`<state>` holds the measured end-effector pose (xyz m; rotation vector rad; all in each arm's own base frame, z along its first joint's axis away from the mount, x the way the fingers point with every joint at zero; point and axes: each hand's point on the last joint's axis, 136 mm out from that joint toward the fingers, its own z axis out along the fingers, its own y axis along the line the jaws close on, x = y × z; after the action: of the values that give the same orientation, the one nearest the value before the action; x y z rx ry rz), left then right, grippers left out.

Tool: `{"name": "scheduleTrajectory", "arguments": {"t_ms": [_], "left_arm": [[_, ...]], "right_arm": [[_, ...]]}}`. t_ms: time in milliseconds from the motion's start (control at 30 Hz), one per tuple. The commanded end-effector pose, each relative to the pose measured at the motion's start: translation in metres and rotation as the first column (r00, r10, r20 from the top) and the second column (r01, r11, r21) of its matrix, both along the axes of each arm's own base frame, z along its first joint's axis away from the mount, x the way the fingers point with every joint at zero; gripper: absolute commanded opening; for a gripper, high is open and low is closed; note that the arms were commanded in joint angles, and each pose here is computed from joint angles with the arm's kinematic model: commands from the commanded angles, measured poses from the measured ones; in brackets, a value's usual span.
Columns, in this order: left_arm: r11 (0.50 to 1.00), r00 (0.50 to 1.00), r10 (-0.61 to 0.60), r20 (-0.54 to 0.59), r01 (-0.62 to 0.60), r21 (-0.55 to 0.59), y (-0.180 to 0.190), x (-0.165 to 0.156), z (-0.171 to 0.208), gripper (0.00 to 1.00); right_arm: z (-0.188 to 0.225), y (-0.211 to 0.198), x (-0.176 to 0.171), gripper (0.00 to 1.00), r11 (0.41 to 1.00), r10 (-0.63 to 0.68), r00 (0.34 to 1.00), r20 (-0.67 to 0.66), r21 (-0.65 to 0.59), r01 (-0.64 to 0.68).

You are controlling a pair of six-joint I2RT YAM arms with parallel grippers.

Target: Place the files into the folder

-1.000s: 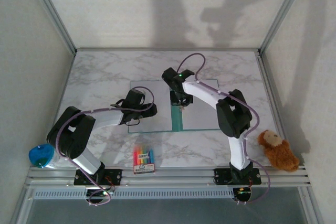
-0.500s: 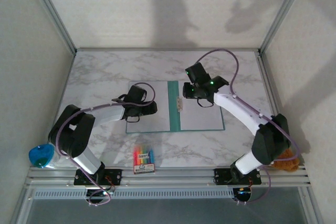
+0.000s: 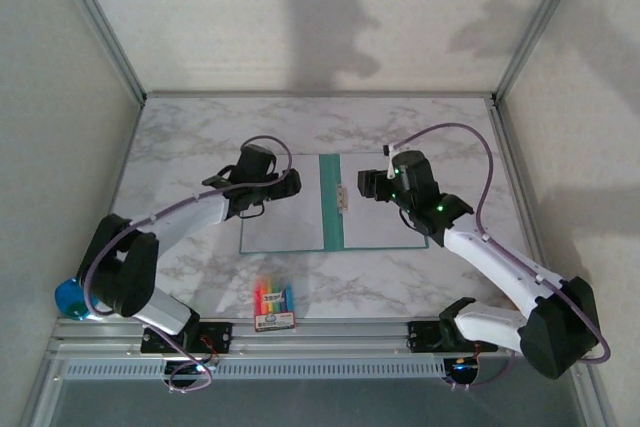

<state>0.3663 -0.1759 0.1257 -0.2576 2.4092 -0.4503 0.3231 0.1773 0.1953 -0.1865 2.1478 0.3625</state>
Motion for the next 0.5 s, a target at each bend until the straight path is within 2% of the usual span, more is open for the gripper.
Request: {"name": "scheduleTrajectory", "arguments": {"t_ms": [0, 200, 467], "left_arm": [[0.997, 0.997, 0.074, 0.034, -0.074, 0.010, 0.017, -0.005, 0.010, 1.00], [0.989, 0.989, 0.147, 0.004, -0.147, 0.025, 0.037, -0.025, -0.005, 0.99], [0.965, 0.967, 0.253, 0.015, -0.252, -0.074, 0.062, -0.064, -0.021, 1.00]], "right_arm": [[0.009, -0.007, 0.009, 0.83, 0.999, -0.045, 0.997, 0.059, 0.021, 0.044], [-0.013, -0.008, 0.015, 0.86, 0.997, -0.073, 0.997, 0.013, 0.010, 0.073], [-0.035, -0.004, 0.022, 0.86, 0.997, -0.081, 0.996, -0.039, -0.014, 0.081]]}}
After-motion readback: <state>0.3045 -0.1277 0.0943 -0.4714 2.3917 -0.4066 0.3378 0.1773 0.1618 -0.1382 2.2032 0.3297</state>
